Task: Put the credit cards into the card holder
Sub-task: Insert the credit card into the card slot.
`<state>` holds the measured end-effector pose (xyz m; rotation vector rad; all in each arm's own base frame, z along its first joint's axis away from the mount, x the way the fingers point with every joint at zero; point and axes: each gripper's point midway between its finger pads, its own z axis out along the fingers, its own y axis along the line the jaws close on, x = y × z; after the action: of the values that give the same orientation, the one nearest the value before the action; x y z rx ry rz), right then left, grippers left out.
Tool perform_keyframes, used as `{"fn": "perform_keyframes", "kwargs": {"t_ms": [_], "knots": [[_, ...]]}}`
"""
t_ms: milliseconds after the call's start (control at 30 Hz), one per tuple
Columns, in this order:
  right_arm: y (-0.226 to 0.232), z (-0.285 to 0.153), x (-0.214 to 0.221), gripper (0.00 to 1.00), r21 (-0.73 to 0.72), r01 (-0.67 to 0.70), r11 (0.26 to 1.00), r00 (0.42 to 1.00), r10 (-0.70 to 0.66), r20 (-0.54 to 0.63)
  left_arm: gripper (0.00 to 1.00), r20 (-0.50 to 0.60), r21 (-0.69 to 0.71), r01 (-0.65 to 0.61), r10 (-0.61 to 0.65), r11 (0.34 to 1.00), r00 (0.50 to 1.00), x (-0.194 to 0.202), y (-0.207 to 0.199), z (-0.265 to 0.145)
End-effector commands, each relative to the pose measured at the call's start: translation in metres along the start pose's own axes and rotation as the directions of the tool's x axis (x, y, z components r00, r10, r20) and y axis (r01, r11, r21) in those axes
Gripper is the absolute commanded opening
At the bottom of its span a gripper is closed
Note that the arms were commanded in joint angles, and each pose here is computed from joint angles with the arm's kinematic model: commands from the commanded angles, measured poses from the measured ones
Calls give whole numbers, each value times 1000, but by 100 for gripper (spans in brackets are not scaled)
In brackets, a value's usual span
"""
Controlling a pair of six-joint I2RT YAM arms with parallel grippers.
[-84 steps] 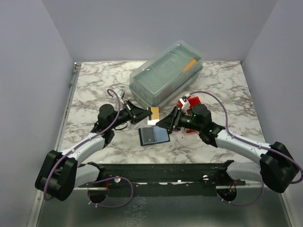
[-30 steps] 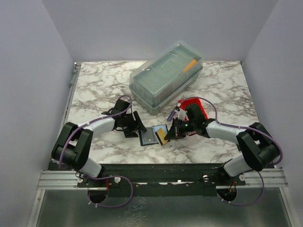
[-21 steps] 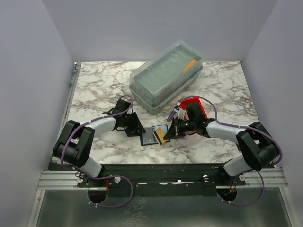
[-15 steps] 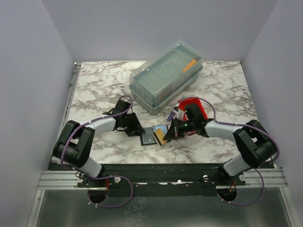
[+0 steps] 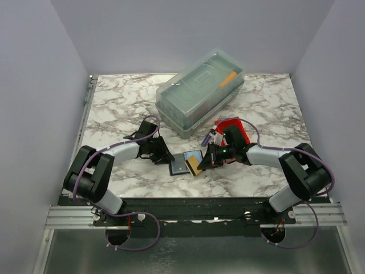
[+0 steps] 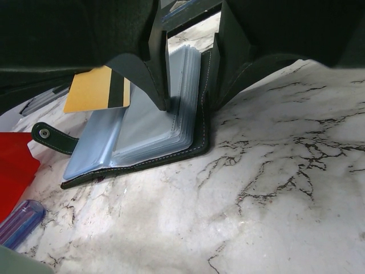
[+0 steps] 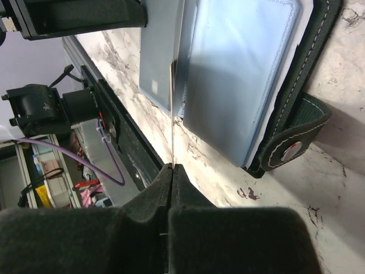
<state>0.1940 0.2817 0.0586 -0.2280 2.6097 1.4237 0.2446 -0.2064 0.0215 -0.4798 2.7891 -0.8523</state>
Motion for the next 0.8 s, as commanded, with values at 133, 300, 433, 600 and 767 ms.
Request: {"fn": "perform_keyframes", "kwargs": {"t_ms": [133, 300, 433, 600, 767], "knots": [[-4, 4, 5, 0, -19, -17, 1000, 999, 17, -35, 37, 2, -294, 4, -3, 956, 1000, 18, 81, 12], [-2, 8, 0, 0, -30, -25, 999, 999, 24, -42, 36, 7, -281, 5, -4, 960, 1000, 17, 77, 11], [-5, 12, -3, 0, -21, -35, 999, 998, 34, -44, 36, 9, -274, 7, -5, 962, 1000, 16, 75, 10], [-3, 15, -11, 0, -15, -46, 999, 998, 46, -34, 36, 9, -266, 9, -7, 964, 1000, 17, 73, 9], [-9, 18, -17, 0, 27, -66, 997, 997, 67, -32, 36, 9, -261, 7, -4, 965, 1000, 17, 72, 8]]}}
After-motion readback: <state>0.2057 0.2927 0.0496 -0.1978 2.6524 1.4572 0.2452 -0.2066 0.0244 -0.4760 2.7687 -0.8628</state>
